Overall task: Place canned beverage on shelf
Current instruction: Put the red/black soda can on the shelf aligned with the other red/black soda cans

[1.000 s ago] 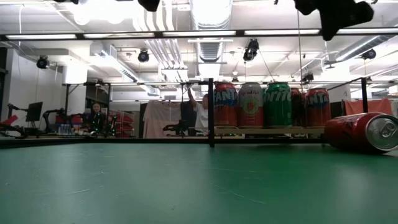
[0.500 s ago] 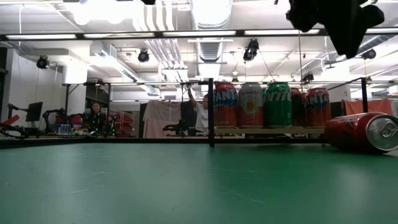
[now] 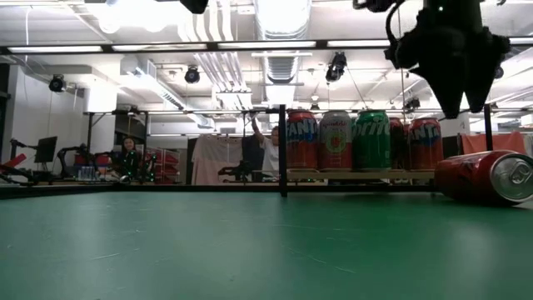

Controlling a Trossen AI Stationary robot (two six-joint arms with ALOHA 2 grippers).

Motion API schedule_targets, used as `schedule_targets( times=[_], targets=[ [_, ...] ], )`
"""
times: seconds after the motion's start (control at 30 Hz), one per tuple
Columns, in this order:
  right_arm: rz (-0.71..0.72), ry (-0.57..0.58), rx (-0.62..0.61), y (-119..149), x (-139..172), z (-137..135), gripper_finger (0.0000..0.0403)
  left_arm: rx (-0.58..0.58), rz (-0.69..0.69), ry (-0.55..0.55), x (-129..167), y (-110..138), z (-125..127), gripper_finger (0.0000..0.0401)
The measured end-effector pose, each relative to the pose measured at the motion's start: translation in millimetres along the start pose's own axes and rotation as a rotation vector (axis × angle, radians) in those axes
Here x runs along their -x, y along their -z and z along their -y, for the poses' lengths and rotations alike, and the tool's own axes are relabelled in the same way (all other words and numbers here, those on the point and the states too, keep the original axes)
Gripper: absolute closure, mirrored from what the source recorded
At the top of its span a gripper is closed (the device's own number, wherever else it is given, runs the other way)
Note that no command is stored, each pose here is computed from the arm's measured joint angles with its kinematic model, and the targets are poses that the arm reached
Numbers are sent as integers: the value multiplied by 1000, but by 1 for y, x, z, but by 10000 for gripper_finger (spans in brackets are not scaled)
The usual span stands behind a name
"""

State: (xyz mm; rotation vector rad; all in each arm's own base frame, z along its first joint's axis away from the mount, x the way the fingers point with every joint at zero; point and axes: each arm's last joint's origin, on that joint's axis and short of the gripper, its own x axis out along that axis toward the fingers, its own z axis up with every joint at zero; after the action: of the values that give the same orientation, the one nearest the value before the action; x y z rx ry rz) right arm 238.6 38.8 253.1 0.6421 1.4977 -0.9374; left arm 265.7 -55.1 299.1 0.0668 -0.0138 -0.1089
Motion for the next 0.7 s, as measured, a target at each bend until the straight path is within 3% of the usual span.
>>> schedule_targets(
  times=[0.13, 0.33, 0.7],
  targets=[
    [8, 24, -47, 4, -13, 9, 59, -1, -13, -16, 0, 1, 0, 400],
    [37, -64, -106, 11, -42, 11, 67, -2, -17, -18, 0, 2, -1, 400],
    [23, -112, -157, 15, -77, 11, 66, -3, -18, -67, 0, 1, -2, 400]
  ],
)
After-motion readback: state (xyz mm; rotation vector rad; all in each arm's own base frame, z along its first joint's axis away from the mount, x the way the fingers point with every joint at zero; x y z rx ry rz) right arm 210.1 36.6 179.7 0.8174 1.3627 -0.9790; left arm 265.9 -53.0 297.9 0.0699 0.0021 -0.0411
